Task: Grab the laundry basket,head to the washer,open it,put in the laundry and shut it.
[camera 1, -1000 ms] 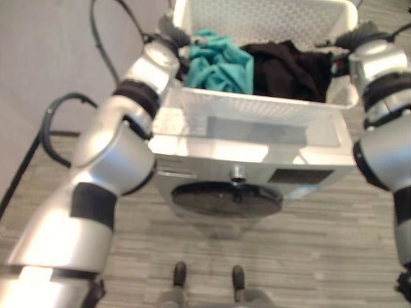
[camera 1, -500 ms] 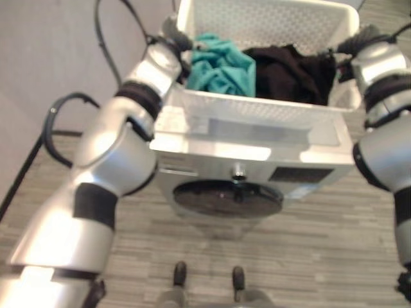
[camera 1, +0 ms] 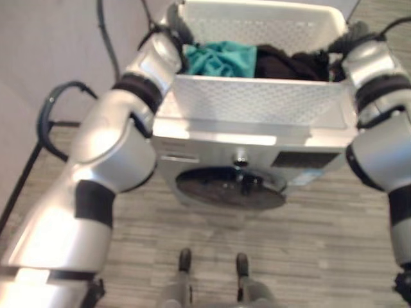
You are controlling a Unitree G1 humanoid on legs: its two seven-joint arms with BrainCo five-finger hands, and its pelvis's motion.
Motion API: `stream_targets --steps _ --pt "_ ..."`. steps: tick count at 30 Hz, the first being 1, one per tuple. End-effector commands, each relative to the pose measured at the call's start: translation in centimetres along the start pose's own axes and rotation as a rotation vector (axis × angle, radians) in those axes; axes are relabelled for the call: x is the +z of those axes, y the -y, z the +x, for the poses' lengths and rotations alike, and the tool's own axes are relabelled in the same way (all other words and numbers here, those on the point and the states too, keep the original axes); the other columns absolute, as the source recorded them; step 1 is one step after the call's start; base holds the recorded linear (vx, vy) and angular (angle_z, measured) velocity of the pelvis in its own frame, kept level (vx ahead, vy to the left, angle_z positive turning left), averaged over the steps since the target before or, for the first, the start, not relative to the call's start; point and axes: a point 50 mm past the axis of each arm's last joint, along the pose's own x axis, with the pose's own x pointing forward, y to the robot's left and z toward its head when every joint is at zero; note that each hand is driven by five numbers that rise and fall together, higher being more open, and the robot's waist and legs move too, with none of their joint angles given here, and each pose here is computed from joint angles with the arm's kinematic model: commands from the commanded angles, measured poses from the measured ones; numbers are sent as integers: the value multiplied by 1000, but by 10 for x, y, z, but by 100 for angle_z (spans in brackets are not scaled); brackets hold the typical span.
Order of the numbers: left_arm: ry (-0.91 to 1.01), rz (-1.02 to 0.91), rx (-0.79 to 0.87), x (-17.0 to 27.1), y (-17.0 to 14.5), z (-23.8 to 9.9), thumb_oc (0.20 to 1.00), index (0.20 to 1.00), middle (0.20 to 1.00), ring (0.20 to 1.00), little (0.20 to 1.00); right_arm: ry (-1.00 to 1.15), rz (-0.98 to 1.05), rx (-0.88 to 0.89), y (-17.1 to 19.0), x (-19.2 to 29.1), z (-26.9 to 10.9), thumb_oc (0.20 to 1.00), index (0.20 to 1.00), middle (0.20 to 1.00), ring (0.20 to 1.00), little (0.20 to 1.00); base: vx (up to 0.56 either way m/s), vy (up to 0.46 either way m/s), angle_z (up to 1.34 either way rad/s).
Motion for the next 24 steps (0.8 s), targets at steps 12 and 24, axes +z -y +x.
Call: stream_targets --steps 12,24 --pt "123 -51 105 57 -36 -4 1000 1000 1000 1000 1000 83 226 -52 30 42 -10 1000 1000 1000 1000 1000 -1 -2 0" --pt "165 -126 123 66 -38 -5 1000 1000 1000 1000 1000 109 216 -77 36 48 -11 1000 1000 1000 1000 1000 4 -1 -1"
